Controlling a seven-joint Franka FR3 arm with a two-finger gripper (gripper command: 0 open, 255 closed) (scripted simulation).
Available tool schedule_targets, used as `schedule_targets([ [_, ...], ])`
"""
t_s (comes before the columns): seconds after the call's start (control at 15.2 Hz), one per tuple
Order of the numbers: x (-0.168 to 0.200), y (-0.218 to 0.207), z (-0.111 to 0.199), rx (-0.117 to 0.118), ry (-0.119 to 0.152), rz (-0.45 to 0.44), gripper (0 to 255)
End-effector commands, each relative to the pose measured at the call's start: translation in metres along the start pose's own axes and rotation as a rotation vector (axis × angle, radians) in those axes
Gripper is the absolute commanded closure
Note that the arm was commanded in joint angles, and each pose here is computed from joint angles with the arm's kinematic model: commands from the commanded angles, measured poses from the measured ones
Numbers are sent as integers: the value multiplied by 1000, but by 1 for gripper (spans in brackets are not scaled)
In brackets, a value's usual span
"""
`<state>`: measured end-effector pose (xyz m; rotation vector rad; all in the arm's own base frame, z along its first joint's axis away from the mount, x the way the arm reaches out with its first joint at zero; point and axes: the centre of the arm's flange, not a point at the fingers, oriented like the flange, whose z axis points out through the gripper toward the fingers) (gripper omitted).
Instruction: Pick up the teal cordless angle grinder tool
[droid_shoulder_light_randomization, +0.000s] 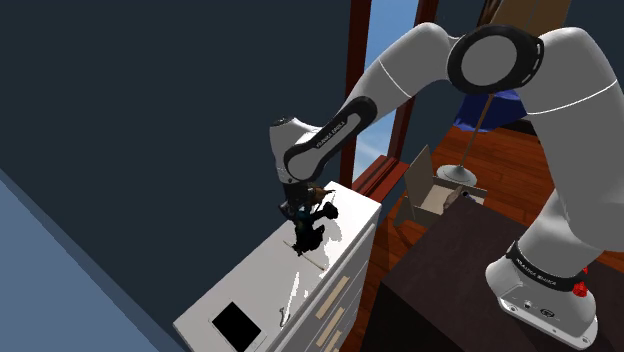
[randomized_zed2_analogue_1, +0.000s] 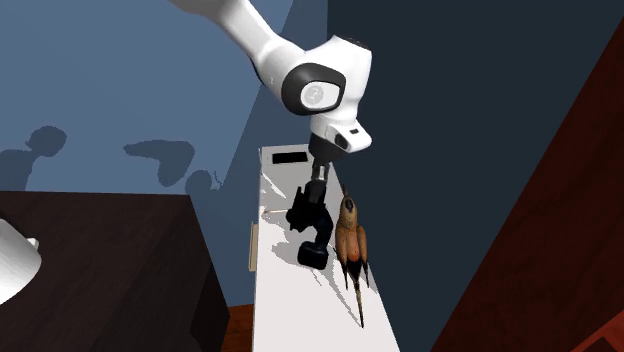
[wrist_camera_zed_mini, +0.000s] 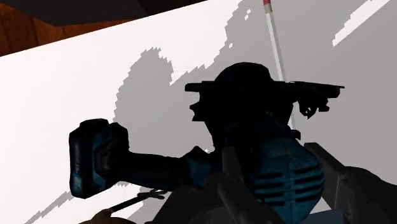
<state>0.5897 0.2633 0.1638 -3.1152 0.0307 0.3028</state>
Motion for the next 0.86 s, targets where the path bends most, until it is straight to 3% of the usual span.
schedule_targets([
  [0.0,0,-3,-15,5,15,-54,255],
  [0.79,-10,-4,-67,5,15,-54,255],
])
